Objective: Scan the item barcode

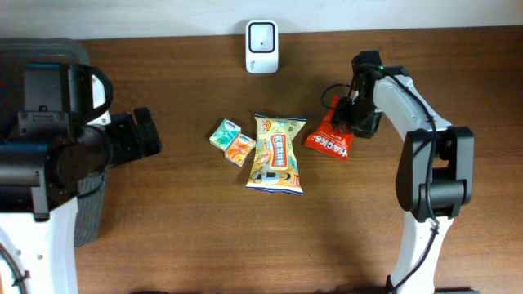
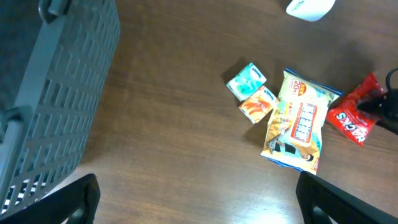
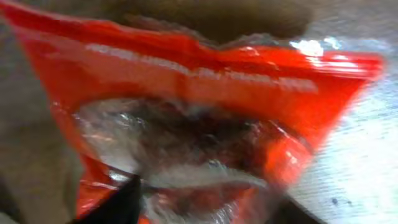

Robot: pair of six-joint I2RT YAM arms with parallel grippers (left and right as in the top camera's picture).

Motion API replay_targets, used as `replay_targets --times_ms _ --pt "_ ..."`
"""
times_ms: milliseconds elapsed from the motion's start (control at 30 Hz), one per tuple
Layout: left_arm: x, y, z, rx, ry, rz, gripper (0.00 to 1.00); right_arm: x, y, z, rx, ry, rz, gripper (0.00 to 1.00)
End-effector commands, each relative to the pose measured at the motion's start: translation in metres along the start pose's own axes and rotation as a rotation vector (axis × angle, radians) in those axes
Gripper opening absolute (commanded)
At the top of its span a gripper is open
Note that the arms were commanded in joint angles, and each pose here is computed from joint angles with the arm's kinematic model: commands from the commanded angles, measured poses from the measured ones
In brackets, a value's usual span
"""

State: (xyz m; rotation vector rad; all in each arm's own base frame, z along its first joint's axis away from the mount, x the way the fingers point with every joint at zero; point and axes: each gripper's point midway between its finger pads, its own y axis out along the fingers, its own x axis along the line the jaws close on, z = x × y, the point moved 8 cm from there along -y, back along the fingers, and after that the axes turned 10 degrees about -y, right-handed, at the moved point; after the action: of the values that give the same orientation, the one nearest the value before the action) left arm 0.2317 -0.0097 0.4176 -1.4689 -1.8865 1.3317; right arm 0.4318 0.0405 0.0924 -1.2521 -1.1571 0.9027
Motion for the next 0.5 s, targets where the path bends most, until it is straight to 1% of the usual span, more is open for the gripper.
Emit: replay_targets --times_ms 0,33,133,200,267,333,467 --pt "0.001 -0.002 -0.001 -0.005 -0.003 0.004 0.99 -0.005 0.021 0.017 0.074 0.007 0.019 0.07" --pt "0.001 -0.002 -0.001 -0.005 -0.003 0.004 0.99 -0.005 0.021 0.018 0.076 0.007 0.011 0.04" --pt "0.001 -0.002 -0.001 -0.005 -0.003 0.004 0.99 0.003 0.013 0.014 0.078 -0.008 -0.058 0.04" --pt "0.001 -0.002 -0.001 -0.005 -0.003 0.004 0.99 0.012 0.001 0.01 0.091 -0.026 -0.168 0.04" --pt "0.001 -0.002 -0.001 -0.005 -0.003 0.004 0.99 0.028 -0.023 0.004 0.117 -0.06 -0.393 0.04" --pt "0.001 -0.002 -0.001 -0.005 -0.003 0.004 0.99 0.039 -0.048 0.0 0.148 -0.051 -0.618 0.04" --pt "0.001 -0.002 -0.001 -0.005 -0.003 0.004 0.99 0.05 -0.084 -0.002 0.199 -0.035 -0.99 0.04"
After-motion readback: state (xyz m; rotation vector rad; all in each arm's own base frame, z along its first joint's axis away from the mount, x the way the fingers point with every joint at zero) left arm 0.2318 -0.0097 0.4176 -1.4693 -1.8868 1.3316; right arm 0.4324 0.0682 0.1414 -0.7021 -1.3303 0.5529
